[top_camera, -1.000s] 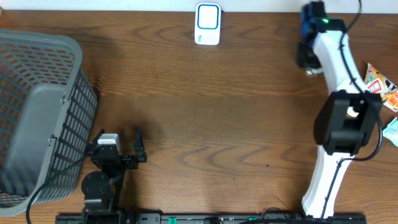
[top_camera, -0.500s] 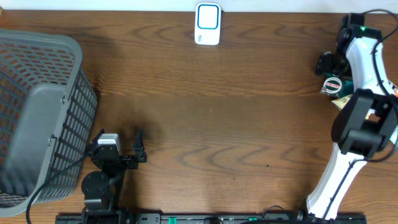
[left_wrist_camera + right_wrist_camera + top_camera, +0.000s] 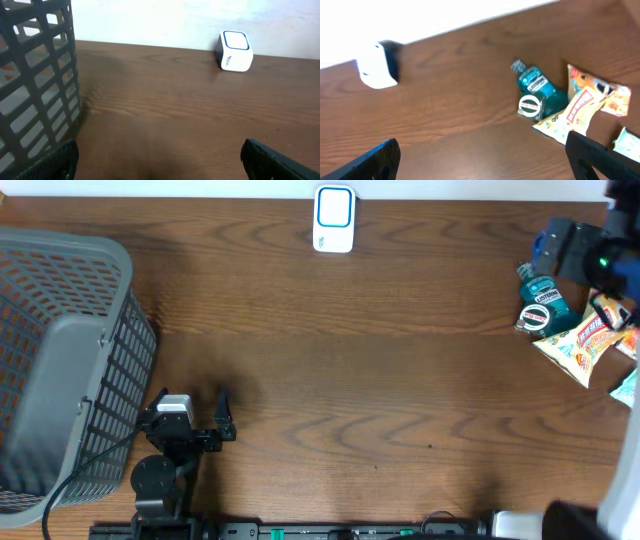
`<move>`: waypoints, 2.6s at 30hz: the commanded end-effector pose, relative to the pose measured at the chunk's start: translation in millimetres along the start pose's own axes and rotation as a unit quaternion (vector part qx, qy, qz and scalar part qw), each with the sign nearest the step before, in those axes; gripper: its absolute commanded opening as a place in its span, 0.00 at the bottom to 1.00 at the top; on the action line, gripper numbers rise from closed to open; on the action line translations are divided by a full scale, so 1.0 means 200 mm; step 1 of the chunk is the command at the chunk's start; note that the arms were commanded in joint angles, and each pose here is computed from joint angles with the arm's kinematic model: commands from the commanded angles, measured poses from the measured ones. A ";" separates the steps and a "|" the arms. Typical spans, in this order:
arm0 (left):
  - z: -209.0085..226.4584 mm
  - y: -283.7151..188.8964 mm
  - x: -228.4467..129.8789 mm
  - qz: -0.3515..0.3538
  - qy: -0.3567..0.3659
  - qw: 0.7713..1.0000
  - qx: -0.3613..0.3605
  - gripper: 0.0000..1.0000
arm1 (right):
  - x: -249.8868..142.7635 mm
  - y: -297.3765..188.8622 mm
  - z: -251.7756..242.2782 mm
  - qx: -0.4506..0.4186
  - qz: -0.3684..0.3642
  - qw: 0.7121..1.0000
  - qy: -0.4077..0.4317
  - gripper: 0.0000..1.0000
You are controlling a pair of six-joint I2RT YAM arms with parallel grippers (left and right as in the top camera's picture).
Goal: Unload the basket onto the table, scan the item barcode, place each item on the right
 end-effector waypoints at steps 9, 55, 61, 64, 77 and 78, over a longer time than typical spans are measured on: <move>0.00 0.01 -0.06 0.019 0.004 1.000 -0.002 1.00 | -0.19 -0.42 -0.02 -0.017 -0.015 0.999 -0.026 0.99; 0.00 0.01 -0.06 0.019 0.004 1.000 -0.002 1.00 | -1.13 0.15 -0.13 0.090 -0.421 0.903 0.007 0.99; 0.00 0.01 -0.06 0.019 0.004 1.000 -0.002 1.00 | -1.25 0.30 -0.17 0.072 -0.368 0.927 0.012 0.99; 0.00 0.01 -0.06 0.019 0.004 1.000 -0.002 1.00 | -1.29 0.34 -0.18 0.066 -0.341 0.938 0.013 0.99; 0.00 0.01 -0.06 0.019 0.004 1.000 -0.002 1.00 | -1.30 0.35 -0.18 0.065 -0.339 0.938 0.013 0.99; 0.00 0.01 -0.06 0.019 0.004 1.000 -0.002 1.00 | -1.30 0.35 -0.18 0.065 -0.339 0.938 0.013 0.99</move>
Point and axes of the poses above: each gripper's point midway between its finger pads, its own y axis out along the fingers, its own z axis along the line the jaws close on, x = y × z, the point moved 3 cm from there along -y, back along the fingers
